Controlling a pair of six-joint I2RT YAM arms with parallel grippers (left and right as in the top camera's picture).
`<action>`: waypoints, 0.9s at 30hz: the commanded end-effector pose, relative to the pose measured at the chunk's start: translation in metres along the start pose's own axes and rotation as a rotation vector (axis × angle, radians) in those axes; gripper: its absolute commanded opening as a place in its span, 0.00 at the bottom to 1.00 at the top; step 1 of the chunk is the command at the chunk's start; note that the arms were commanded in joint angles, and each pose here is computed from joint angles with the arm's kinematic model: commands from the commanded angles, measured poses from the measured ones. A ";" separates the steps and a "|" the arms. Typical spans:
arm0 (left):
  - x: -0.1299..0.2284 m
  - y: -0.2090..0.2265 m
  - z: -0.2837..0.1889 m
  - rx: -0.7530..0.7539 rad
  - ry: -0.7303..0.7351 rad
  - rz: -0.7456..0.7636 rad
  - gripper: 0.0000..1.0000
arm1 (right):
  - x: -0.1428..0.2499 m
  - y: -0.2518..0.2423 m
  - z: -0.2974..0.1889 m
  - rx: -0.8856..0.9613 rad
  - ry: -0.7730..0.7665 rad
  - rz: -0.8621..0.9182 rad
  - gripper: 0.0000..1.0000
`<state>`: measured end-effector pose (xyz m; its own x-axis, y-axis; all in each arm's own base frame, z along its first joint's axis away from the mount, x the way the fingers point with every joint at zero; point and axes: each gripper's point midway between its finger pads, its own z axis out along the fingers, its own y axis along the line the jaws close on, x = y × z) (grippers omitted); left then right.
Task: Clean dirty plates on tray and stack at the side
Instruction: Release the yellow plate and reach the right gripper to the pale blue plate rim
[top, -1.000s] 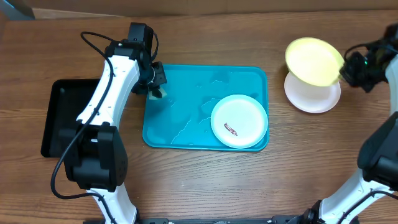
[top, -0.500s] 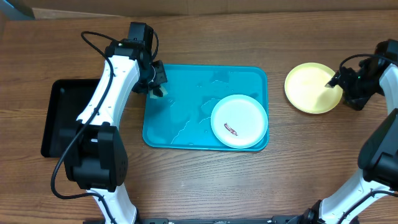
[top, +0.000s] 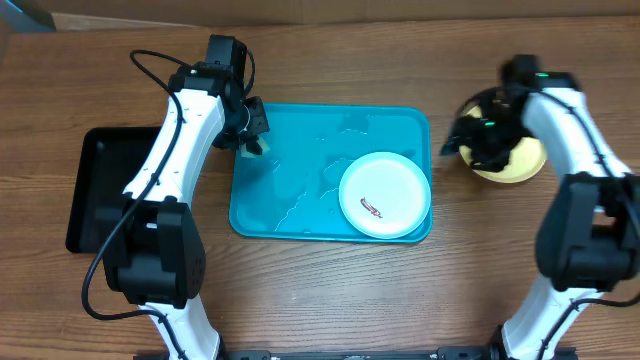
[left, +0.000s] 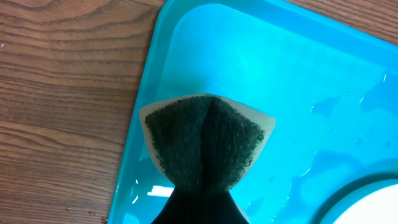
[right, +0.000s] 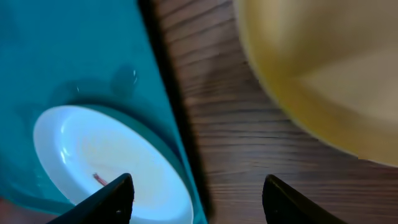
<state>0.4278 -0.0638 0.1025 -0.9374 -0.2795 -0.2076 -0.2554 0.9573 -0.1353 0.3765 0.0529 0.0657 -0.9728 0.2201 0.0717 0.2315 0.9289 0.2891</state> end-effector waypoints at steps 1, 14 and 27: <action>0.002 -0.005 -0.007 0.018 -0.009 0.025 0.04 | 0.001 -0.002 -0.003 0.173 -0.052 -0.090 0.68; 0.001 -0.006 -0.007 0.019 -0.012 0.025 0.04 | 0.067 0.027 0.015 0.266 0.114 0.059 0.65; 0.000 -0.006 -0.007 0.021 -0.014 0.024 0.04 | 0.102 0.037 0.051 0.300 0.164 0.060 0.63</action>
<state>0.4279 -0.0639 0.1025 -0.9373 -0.2795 -0.2083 -0.2553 0.9573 -0.1356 0.2848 0.1241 0.0273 -0.9406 0.2195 0.2591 0.2225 0.9748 -0.0180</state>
